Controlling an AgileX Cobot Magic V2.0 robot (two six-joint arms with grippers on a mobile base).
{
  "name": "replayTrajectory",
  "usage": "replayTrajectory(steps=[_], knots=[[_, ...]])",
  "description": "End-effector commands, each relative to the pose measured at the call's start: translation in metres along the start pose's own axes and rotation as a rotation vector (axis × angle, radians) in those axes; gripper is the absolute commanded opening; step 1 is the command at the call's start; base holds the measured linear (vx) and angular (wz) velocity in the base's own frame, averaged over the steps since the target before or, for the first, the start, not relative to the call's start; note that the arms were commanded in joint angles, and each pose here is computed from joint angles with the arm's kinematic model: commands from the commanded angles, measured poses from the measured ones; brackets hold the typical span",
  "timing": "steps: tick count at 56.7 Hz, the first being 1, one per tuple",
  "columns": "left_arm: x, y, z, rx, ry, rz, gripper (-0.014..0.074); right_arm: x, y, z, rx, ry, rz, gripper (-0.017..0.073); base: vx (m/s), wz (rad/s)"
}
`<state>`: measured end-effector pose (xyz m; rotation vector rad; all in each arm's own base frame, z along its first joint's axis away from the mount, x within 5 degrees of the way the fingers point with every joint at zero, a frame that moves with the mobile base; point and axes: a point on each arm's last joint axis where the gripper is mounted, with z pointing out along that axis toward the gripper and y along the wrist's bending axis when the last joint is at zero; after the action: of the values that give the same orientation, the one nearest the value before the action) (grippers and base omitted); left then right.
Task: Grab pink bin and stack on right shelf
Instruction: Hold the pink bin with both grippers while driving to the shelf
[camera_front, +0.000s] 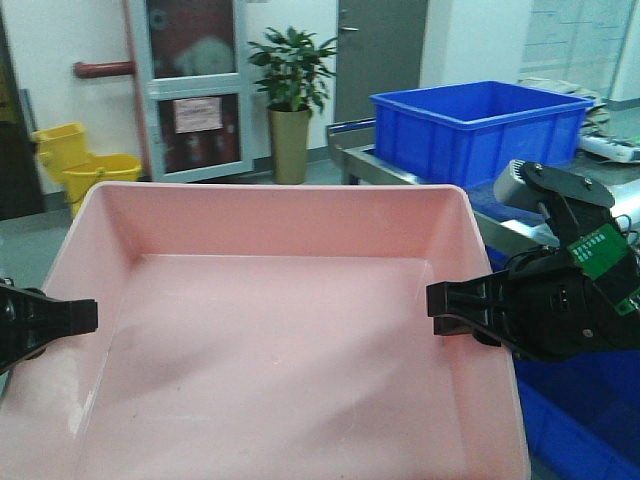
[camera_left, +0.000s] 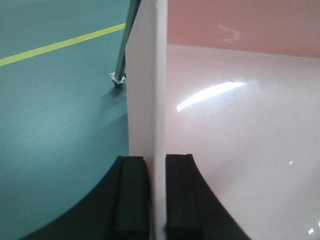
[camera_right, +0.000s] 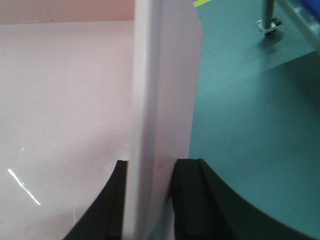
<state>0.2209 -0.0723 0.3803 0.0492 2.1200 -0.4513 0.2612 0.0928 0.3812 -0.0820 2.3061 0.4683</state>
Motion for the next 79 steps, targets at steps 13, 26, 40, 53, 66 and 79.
replayTrajectory(steps=[13,26,40,53,66,79], knots=[[-0.0213,0.0016,-0.0150,-0.020,-0.170,0.038,-0.0002,-0.0183,-0.0080,-0.0209,0.063,-0.156,-0.057,-0.0008,0.46,-0.53],[-0.0213,0.0016,-0.0150,-0.020,-0.170,0.038,-0.0002,-0.0183,-0.0080,-0.0209,0.063,-0.156,-0.057,-0.0008,0.46,-0.85],[-0.0213,0.0016,-0.0150,-0.021,-0.170,0.039,-0.0002,-0.0182,-0.0080,-0.0209,0.063,-0.155,-0.057,-0.0008,0.43,-0.99],[-0.0213,0.0016,-0.0150,-0.021,-0.170,0.039,-0.0002,-0.0181,-0.0080,-0.0209,0.063,-0.154,-0.057,-0.0008,0.38,-0.83],[-0.0213,0.0016,-0.0150,-0.021,-0.170,0.039,-0.0002,-0.0181,-0.0080,-0.0209,0.063,-0.154,-0.057,-0.0008,0.31,-0.58],[-0.0213,0.0016,-0.0150,-0.021,-0.170,0.039,-0.0002,-0.0181,-0.0080,-0.0209,0.063,-0.154,-0.057,-0.0008,0.23,-0.35]])
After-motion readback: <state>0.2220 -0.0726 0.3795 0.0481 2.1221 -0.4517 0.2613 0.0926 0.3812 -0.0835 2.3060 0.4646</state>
